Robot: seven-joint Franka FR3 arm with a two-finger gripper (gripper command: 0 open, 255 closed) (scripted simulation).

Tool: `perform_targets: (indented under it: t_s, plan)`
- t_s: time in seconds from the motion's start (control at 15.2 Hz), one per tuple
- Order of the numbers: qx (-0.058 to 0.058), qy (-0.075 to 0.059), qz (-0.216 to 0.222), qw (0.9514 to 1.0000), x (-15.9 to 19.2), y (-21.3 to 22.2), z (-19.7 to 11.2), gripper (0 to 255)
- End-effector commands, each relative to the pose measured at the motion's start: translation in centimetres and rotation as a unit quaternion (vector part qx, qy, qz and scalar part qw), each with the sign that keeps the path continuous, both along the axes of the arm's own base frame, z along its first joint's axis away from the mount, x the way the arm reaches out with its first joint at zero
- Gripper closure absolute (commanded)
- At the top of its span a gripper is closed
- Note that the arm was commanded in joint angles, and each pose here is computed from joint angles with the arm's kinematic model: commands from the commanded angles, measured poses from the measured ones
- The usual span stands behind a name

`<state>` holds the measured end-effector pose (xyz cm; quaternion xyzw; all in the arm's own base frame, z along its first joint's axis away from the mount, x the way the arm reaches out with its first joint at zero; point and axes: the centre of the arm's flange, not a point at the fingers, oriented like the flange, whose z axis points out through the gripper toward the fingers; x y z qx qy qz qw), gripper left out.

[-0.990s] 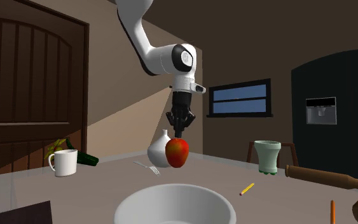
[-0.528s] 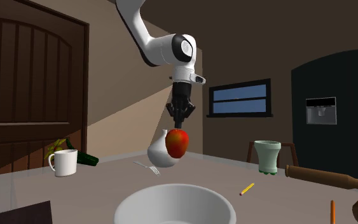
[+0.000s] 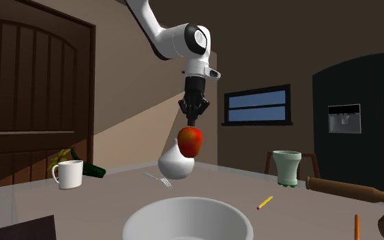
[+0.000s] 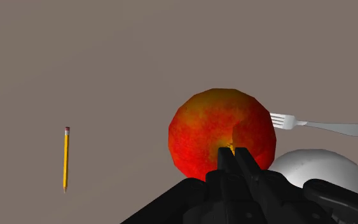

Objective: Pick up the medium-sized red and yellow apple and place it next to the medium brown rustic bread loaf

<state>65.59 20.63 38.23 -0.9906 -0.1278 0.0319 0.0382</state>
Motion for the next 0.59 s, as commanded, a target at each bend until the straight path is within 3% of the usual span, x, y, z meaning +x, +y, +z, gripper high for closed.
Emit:
perform_targets:
  t_s: [0.0,0.53]
  plan:
    - [0.000,0.000,0.000,1.0000,-0.1,-0.1,1.1,255]
    - [0.000,0.000,0.000,1.0000,0.2,-1.4,4.5,255]
